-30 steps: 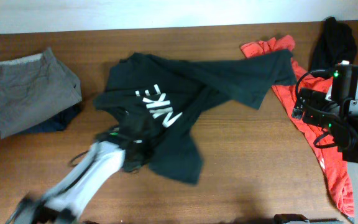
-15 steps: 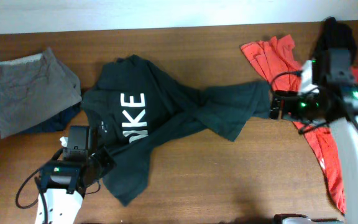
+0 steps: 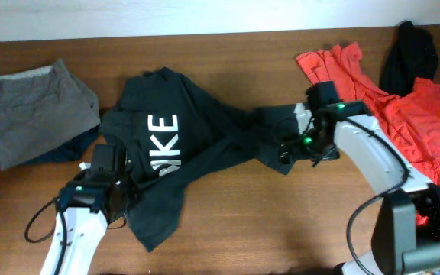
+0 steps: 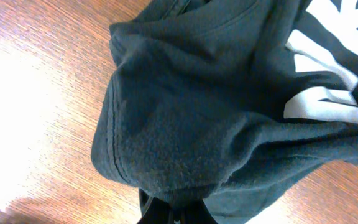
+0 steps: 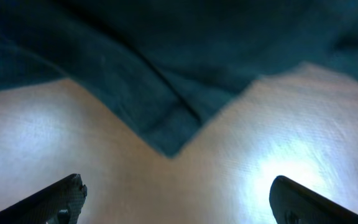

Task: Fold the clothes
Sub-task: 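Grasp the black shirt's right hem corner with the right gripper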

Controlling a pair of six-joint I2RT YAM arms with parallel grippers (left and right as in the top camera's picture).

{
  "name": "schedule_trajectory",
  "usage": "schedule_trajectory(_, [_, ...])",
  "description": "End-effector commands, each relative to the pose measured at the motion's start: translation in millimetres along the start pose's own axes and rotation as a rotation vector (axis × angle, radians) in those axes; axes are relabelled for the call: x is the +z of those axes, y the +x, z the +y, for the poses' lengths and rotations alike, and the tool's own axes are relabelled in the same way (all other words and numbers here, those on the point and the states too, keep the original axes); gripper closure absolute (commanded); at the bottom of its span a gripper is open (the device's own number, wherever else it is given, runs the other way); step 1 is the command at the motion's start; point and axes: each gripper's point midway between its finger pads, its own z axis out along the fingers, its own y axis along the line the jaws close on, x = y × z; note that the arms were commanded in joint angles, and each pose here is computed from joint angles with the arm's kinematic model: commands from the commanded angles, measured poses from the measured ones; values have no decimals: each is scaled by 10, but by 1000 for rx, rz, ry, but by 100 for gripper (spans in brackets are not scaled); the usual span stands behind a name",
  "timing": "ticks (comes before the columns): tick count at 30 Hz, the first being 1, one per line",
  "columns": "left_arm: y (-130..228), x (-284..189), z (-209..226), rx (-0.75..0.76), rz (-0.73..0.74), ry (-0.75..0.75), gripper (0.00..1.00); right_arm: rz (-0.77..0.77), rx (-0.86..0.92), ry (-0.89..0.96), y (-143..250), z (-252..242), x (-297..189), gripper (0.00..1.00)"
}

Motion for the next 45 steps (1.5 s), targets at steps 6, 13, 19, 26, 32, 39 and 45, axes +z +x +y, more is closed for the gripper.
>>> schedule_trajectory(6, [-5, 146, 34, 15, 29, -46, 100, 28, -103, 111, -32, 54, 329, 0])
schedule_trajectory(13, [-21, 147, 23, 14, 23, -41, 100, 132, -131, 115, 106, 115, 671, 11])
schedule_trajectory(19, [-26, 147, 19, 14, 21, -40, 100, 157, -116, 120, 146, 117, 744, 96])
schedule_trajectory(26, [-35, 148, 13, 13, 17, -37, 100, -220, 63, 311, -918, -259, -258, 96])
schedule_trajectory(32, [-39, 148, 9, 13, 15, -35, 100, -688, 346, 299, -1900, -732, -1803, 75])
schedule_trajectory(39, [-41, 148, 9, 13, 14, -35, 100, -450, 356, 313, -1439, -928, -1406, 34])
schedule_trajectory(45, [-38, 148, 10, 13, 16, -36, 100, -265, 339, 338, -1054, -1005, -852, 32])
